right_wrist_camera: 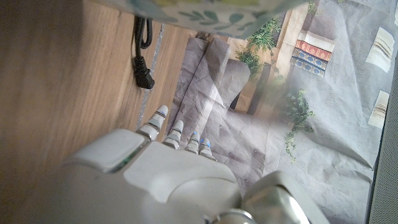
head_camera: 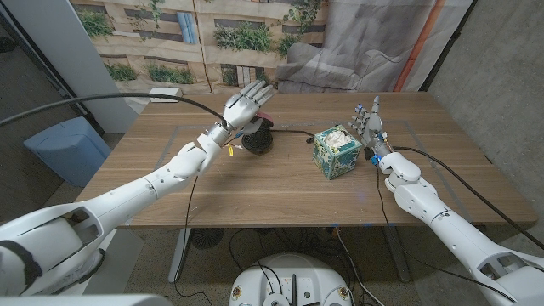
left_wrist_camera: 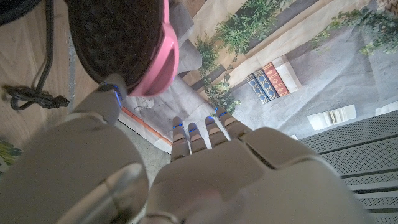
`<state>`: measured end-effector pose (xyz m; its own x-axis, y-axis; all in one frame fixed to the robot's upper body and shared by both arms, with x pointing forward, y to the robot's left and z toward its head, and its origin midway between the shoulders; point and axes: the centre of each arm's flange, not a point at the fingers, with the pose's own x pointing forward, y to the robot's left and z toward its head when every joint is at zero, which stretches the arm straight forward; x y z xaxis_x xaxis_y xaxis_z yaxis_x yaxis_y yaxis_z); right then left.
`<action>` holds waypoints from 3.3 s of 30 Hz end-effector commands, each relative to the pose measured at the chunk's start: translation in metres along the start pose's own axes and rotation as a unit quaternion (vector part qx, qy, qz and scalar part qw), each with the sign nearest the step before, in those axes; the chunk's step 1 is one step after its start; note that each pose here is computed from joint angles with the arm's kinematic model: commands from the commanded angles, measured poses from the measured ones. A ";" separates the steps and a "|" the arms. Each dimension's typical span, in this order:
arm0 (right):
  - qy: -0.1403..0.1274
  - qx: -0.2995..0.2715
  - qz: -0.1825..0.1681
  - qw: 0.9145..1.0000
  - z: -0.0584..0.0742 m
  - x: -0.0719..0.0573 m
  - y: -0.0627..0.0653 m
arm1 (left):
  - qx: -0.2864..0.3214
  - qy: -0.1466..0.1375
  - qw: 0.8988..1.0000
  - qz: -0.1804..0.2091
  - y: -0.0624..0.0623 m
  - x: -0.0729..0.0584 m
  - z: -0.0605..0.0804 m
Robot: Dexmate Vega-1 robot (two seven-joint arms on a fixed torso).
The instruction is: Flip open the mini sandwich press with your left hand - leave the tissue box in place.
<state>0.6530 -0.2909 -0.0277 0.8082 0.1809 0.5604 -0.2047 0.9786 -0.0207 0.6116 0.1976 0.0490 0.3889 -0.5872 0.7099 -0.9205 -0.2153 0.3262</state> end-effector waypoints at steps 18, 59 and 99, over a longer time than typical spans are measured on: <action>0.000 0.000 0.000 1.000 0.000 0.000 0.000 | 0.006 -0.005 1.000 0.015 -0.002 0.023 -0.015; 0.000 0.000 0.000 1.000 0.000 0.000 0.000 | 0.007 -0.046 0.999 0.025 -0.018 0.055 -0.008; 0.000 0.000 0.000 1.000 0.000 0.000 0.000 | 0.007 -0.052 0.998 0.032 -0.031 0.070 -0.012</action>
<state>0.6530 -0.2909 -0.0281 0.8081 0.1806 0.5607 -0.2045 0.9787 -0.0206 0.6669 0.1762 0.0951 0.3330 -0.6726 0.6608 -0.9417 -0.2018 0.2692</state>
